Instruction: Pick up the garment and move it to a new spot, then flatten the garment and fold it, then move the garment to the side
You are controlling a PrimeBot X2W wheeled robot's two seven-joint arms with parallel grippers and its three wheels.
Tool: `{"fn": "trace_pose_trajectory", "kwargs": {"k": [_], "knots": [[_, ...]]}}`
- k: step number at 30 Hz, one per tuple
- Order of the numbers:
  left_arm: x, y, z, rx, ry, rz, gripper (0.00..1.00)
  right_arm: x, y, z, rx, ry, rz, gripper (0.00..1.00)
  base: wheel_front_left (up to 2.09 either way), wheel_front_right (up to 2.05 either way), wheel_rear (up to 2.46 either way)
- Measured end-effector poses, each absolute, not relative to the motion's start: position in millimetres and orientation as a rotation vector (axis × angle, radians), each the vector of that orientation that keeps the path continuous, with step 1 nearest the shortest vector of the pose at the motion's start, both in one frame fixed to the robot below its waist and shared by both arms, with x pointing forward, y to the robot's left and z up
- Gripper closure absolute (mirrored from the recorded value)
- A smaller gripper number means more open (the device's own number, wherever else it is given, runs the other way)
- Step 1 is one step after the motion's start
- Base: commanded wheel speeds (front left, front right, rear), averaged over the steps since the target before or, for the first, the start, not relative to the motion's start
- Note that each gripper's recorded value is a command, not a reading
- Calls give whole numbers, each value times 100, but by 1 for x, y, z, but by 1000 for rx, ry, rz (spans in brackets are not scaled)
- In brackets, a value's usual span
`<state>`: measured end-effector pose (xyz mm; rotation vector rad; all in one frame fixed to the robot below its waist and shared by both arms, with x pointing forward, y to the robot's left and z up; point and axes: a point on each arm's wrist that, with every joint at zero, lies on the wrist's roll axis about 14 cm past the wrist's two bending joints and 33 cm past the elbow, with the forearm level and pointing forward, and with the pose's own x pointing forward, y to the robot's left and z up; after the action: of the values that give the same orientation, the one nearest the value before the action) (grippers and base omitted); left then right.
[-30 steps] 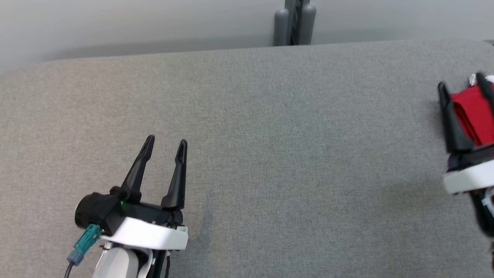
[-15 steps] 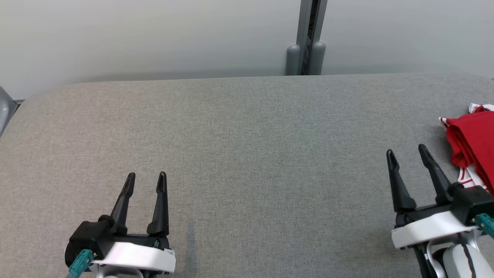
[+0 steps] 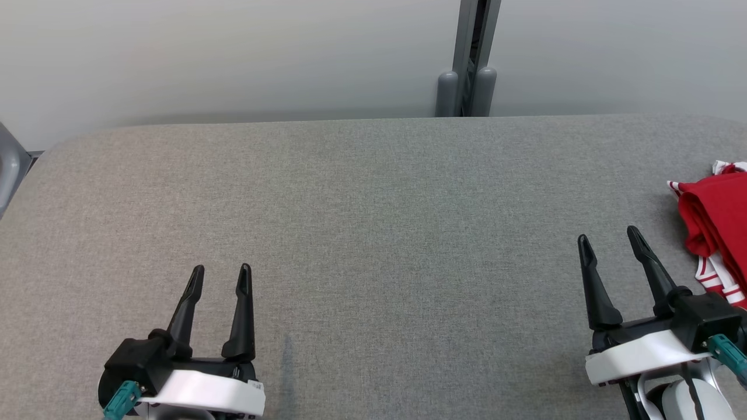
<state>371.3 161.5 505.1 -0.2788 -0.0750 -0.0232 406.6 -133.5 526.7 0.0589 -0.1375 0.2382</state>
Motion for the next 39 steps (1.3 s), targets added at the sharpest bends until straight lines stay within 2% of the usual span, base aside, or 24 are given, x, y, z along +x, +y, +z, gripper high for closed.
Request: {"fn": "trace_pose_trajectory", "kwargs": {"k": [22, 39], "knots": [[375, 160, 508, -301, -85, -34, 0, 412, -134, 527, 71, -138, 237, 0, 0, 0, 0], [370, 173, 507, -432, -93, -6, 0, 411, -131, 527, 75, -138, 248, 0, 0, 0, 0]]}}
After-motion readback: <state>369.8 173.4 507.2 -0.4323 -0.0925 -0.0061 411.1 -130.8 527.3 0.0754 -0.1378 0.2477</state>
